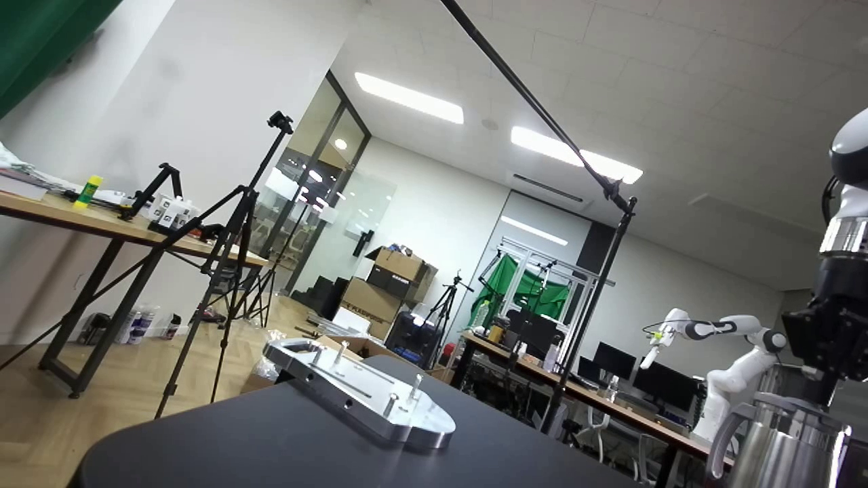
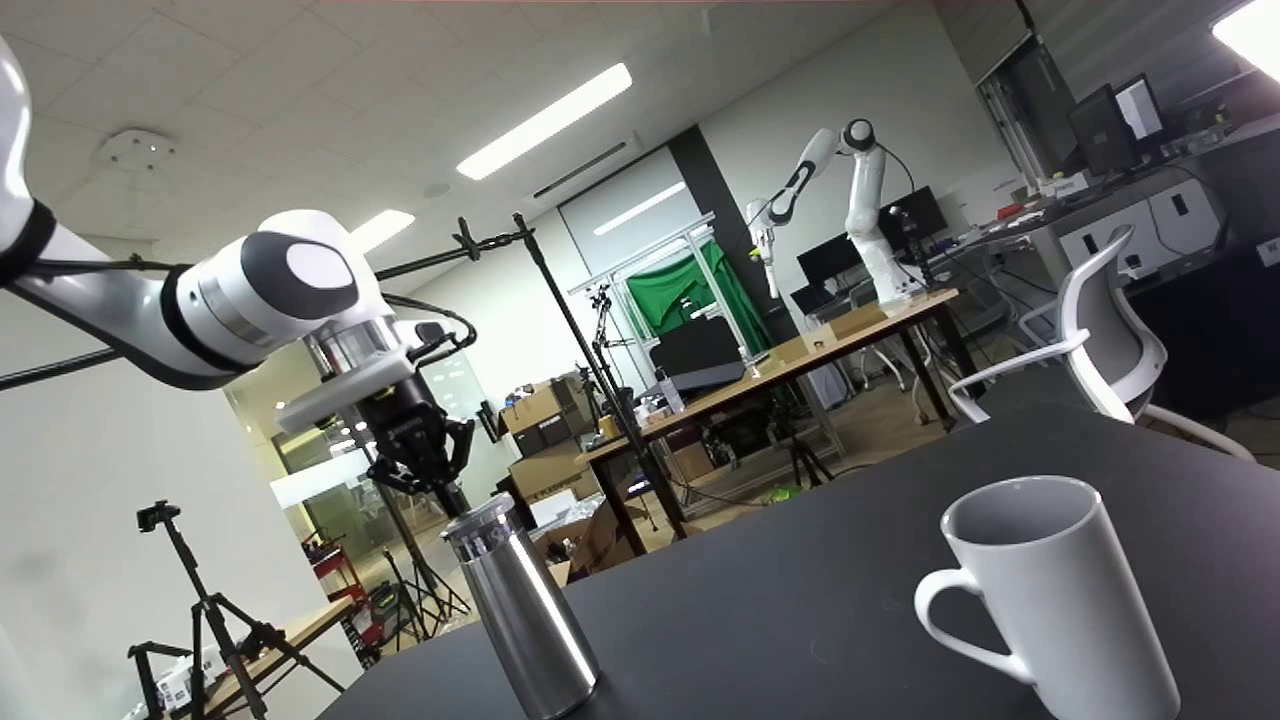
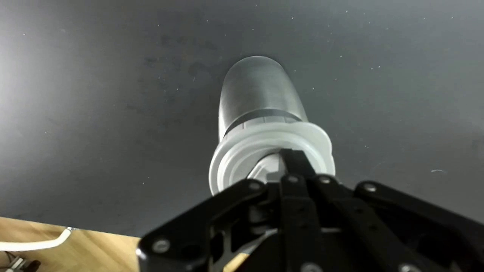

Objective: Press down on the top of the flask

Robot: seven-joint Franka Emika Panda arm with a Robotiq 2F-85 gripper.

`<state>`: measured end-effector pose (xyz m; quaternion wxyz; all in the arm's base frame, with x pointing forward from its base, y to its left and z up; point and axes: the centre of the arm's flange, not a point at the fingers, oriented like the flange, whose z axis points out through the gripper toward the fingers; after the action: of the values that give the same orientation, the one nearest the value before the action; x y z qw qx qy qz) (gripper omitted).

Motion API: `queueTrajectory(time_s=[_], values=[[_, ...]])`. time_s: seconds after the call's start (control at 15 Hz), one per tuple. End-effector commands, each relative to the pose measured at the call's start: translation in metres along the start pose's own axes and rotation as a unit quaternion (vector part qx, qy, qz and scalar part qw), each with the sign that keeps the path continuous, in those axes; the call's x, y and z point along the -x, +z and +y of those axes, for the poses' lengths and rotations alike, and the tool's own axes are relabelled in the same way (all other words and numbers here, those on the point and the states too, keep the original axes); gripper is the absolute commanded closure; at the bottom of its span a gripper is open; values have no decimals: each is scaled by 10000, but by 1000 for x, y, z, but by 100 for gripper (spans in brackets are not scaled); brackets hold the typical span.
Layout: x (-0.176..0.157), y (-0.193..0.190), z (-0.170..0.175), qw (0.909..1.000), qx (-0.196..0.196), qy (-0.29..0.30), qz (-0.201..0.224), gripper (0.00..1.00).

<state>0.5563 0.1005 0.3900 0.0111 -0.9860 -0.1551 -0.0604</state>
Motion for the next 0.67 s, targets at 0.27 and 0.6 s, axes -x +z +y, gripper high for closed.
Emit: queueTrajectory(time_s=[0.27, 0.6], values=[[2, 7, -3, 10000, 37, -55, 23, 100], [2, 27, 13, 9982, -239, 336, -437, 100]])
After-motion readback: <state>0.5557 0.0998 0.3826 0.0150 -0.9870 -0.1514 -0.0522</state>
